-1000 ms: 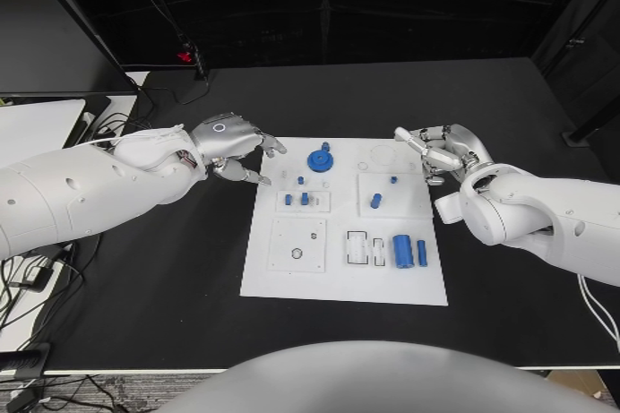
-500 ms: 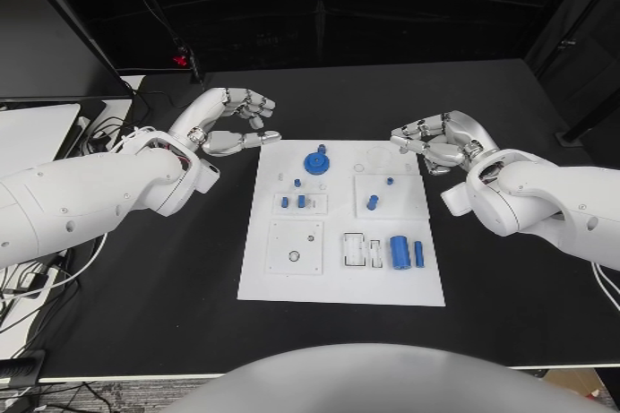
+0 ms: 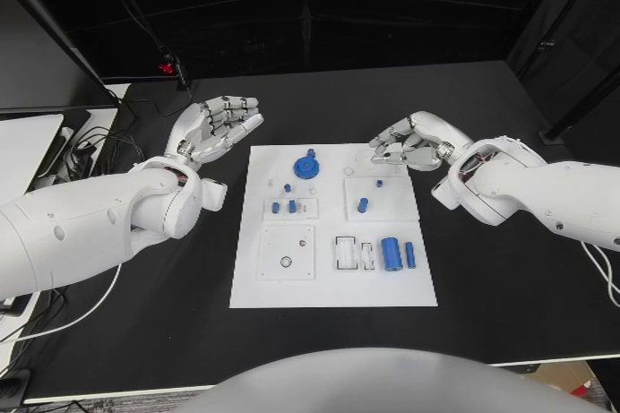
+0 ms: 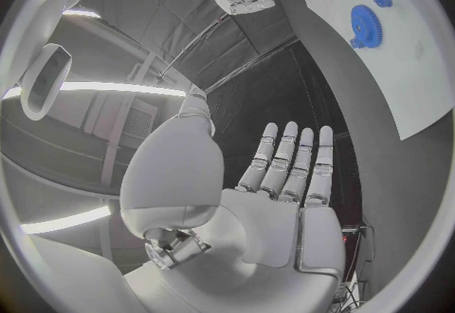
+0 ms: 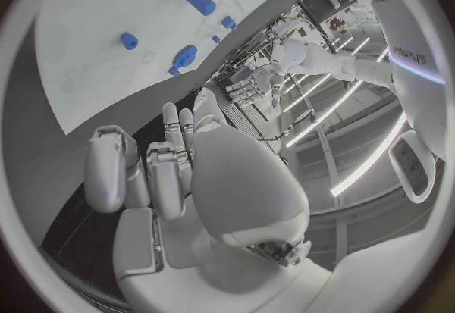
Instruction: Assemble the parts on the task board
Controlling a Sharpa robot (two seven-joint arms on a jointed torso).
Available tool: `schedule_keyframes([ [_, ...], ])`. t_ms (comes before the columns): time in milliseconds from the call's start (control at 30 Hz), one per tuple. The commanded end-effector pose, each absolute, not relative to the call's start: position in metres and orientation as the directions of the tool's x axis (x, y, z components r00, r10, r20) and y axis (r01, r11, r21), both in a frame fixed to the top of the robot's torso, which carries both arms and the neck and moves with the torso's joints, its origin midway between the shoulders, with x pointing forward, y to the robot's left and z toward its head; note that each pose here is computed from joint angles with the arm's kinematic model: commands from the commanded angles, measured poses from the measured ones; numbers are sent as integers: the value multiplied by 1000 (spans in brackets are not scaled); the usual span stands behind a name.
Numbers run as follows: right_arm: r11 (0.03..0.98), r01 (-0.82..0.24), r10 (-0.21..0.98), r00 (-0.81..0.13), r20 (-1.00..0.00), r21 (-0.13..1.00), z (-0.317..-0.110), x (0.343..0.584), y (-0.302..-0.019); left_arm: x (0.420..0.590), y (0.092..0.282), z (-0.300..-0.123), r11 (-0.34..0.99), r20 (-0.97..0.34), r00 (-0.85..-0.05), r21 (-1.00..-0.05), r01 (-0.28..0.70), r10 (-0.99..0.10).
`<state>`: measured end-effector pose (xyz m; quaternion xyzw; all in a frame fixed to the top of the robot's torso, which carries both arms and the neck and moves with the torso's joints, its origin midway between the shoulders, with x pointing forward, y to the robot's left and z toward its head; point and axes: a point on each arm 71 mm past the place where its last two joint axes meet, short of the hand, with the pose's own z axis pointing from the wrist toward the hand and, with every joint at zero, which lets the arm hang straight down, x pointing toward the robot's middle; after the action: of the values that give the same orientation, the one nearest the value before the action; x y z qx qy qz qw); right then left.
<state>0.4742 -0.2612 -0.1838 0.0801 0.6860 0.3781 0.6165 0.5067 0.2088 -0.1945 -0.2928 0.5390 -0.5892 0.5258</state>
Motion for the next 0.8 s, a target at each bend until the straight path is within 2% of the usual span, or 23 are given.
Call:
schedule_keyframes([
  [33,782,-455,379,-195,-904,426,-185,473,-255,501,206,-187,-13,-109,-284,-918,397,-952],
  [367,826,-492,217,-169,-961,273,-192,474,-248,494,201,-191,-42,-85,-306,-921,386,-948],
  [800,851,-481,159,-152,-975,214,-196,475,-246,494,201,-193,-45,-81,-310,-925,378,-947],
])
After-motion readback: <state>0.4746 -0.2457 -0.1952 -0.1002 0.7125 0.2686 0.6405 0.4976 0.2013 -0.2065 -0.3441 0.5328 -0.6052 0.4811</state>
